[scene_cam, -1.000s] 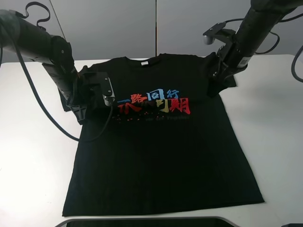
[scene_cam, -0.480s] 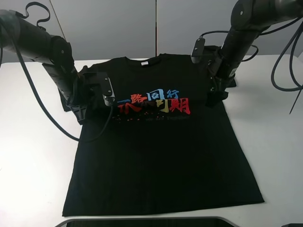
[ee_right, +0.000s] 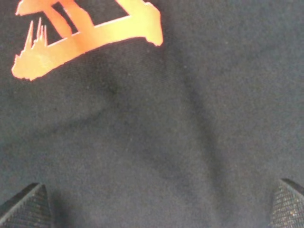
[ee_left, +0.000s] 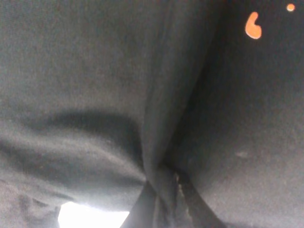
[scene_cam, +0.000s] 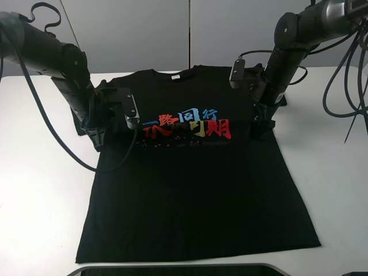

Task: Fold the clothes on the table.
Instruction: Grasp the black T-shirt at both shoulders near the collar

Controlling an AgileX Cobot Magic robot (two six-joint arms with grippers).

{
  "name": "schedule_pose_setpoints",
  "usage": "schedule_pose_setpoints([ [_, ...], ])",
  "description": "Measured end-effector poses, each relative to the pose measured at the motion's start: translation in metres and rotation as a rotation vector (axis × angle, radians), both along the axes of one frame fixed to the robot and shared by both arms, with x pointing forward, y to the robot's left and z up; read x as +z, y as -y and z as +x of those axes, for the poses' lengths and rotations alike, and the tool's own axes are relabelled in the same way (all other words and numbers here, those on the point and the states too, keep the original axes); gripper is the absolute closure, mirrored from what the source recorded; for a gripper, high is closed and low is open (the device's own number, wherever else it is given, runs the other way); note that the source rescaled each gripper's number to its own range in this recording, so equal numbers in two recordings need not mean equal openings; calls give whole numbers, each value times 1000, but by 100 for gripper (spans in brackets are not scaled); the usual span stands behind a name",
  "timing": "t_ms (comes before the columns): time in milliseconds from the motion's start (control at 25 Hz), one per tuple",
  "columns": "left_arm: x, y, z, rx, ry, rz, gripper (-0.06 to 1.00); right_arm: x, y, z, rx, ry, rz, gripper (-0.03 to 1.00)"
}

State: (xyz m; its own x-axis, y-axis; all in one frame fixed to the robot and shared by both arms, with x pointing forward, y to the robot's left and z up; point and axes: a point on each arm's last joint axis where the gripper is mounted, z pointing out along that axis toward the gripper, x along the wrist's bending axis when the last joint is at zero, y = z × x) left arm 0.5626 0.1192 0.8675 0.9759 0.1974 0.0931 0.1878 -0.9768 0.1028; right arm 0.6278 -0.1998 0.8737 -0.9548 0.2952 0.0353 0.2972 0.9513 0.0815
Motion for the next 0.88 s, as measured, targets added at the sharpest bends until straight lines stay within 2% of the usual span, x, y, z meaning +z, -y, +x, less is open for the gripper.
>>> schedule_pose_setpoints([
  [280, 0, 0, 0, 1, -1, -1, 94, -6, 0, 0, 5, -7, -4, -2],
  [320, 0, 0, 0, 1, -1, -1, 94, -6, 1, 0, 10, -4, -9, 3],
  [520, 0, 0, 0, 1, -1, -1, 94, -7, 2, 1, 21, 4, -22, 49],
  [680, 0, 0, 0, 1, -1, -1, 94, -7, 2, 1, 21, 6, -21, 68],
  [840, 0, 0, 0, 1, -1, -1, 94, -7, 1, 3, -14, 25, -18, 93],
  [880, 0, 0, 0, 1, -1, -1, 94, -6, 1, 4, -27, 30, -16, 96],
])
